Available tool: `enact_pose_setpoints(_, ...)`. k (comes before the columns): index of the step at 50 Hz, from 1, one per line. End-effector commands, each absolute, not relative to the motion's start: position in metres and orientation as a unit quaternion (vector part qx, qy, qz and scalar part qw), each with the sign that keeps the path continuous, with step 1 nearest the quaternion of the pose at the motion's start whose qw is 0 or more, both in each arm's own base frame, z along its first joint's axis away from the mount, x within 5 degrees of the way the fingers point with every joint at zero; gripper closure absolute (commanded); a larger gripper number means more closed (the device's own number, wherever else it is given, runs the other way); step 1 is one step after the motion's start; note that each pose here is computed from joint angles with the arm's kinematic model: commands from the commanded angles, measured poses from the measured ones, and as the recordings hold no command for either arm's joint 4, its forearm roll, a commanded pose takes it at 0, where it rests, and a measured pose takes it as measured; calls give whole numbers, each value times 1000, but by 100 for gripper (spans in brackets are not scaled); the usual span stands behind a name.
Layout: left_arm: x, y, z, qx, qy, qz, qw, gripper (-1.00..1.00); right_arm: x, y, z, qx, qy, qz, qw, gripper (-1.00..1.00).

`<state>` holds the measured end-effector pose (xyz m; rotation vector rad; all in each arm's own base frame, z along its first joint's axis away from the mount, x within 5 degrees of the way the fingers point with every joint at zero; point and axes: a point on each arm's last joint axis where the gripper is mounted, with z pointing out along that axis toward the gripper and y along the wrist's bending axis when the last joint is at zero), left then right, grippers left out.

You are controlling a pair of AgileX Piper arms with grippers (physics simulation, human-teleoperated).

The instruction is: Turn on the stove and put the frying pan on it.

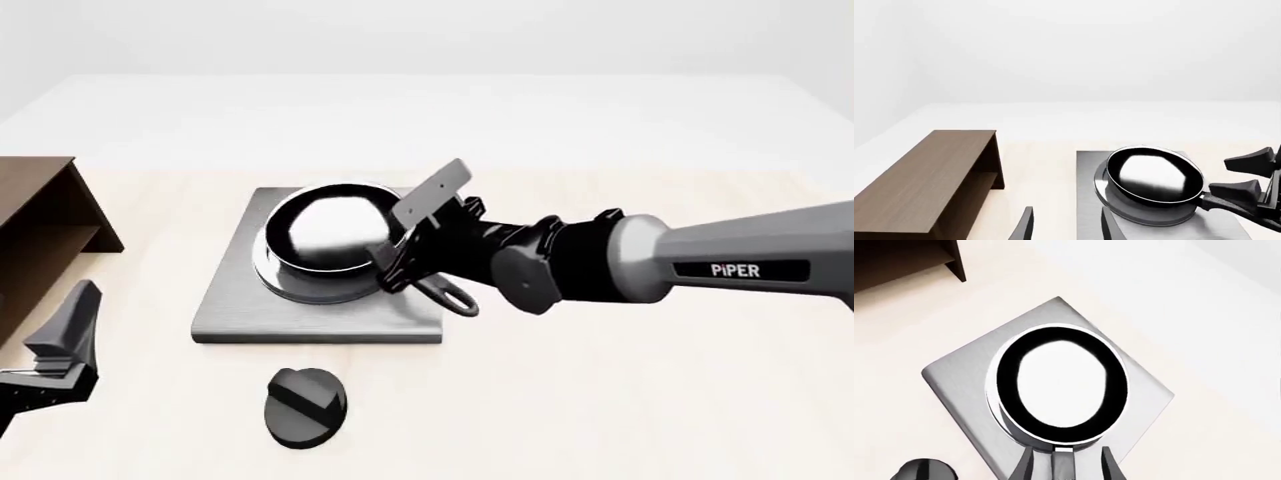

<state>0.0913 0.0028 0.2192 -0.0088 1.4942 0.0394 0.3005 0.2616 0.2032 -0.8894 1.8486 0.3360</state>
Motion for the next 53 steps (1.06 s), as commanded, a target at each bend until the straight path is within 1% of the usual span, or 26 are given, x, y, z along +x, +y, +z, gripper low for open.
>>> enact_pose_setpoints(1, 90, -1, 219, 6, 682, -5, 731, -100, 294, 256, 219, -361, 759, 146, 521, -100)
enact_pose_setpoints(3, 90, -1, 219, 6, 682, -5, 731, -100, 292, 252, 230, -359, 757, 145, 526, -100)
enact_pose_setpoints(5, 90, -1, 219, 6, 682, -5, 731, -100, 291, 250, 229, -359, 757, 144, 527, -100)
enact_pose_setpoints(6, 91, -1, 219, 7, 682, -4, 731, -100, 288, 245, 239, -357, 754, 143, 533, -100)
enact_pose_setpoints(8, 90, -1, 219, 7, 682, -4, 732, -100, 286, 243, 241, -354, 753, 144, 536, -100)
enact_pose_setpoints(9, 90, -1, 219, 7, 682, -4, 732, -100, 283, 235, 249, -350, 749, 143, 544, -100)
enact_pose_setpoints(11, 89, -2, 219, 8, 682, -4, 732, -100, 279, 232, 250, -347, 748, 146, 547, -100)
enact_pose_setpoints(15, 88, -1, 219, 9, 681, -3, 732, -100, 264, 216, 274, -338, 738, 148, 565, -100)
enact_pose_setpoints(17, 88, -2, 219, 9, 681, -3, 732, -100, 261, 213, 278, -337, 735, 147, 570, -100)
enact_pose_setpoints(18, 88, -2, 219, 9, 681, -3, 732, -100, 253, 202, 290, -320, 731, 156, 583, -100)
enact_pose_setpoints(20, 88, -2, 219, 9, 682, -3, 732, -100, 251, 198, 293, -316, 729, 155, 587, -100)
enact_pose_setpoints(23, 88, -2, 219, 10, 681, -3, 732, -100, 240, 176, 297, -290, 723, 156, 607, -100)
enact_pose_setpoints(26, 88, -2, 219, 11, 681, -4, 732, -100, 235, 170, 303, -280, 725, 161, 609, -100)
enact_pose_setpoints(27, 88, -2, 219, 11, 681, -3, 732, -100, 232, 164, 299, -271, 724, 162, 613, -100)
enact_pose_setpoints(31, 88, -2, 219, 11, 681, -3, 732, -100, 220, 150, 303, -255, 725, 166, 618, -100)
enact_pose_setpoints(35, 88, -2, 219, 11, 682, -2, 732, -100, 213, 139, 300, -239, 728, 165, 621, -100)
enact_pose_setpoints(38, 88, -2, 219, 12, 681, -2, 732, -100, 204, 121, 288, -210, 730, 163, 629, -100)
enact_pose_setpoints(41, 87, -2, 219, 12, 682, -1, 732, -100, 199, 113, 291, -203, 729, 158, 634, -100)
enact_pose_setpoints(42, 87, -2, 219, 13, 682, -1, 732, -100, 197, 111, 290, -193, 732, 165, 632, -100)
enact_pose_setpoints(46, 87, -2, 219, 13, 682, -1, 732, -100, 191, 99, 274, -178, 738, 155, 633, -100)
enact_pose_setpoints(53, 89, -2, 219, 13, 682, -3, 731, -100, 185, 85, 260, -148, 746, 152, 632, -100)
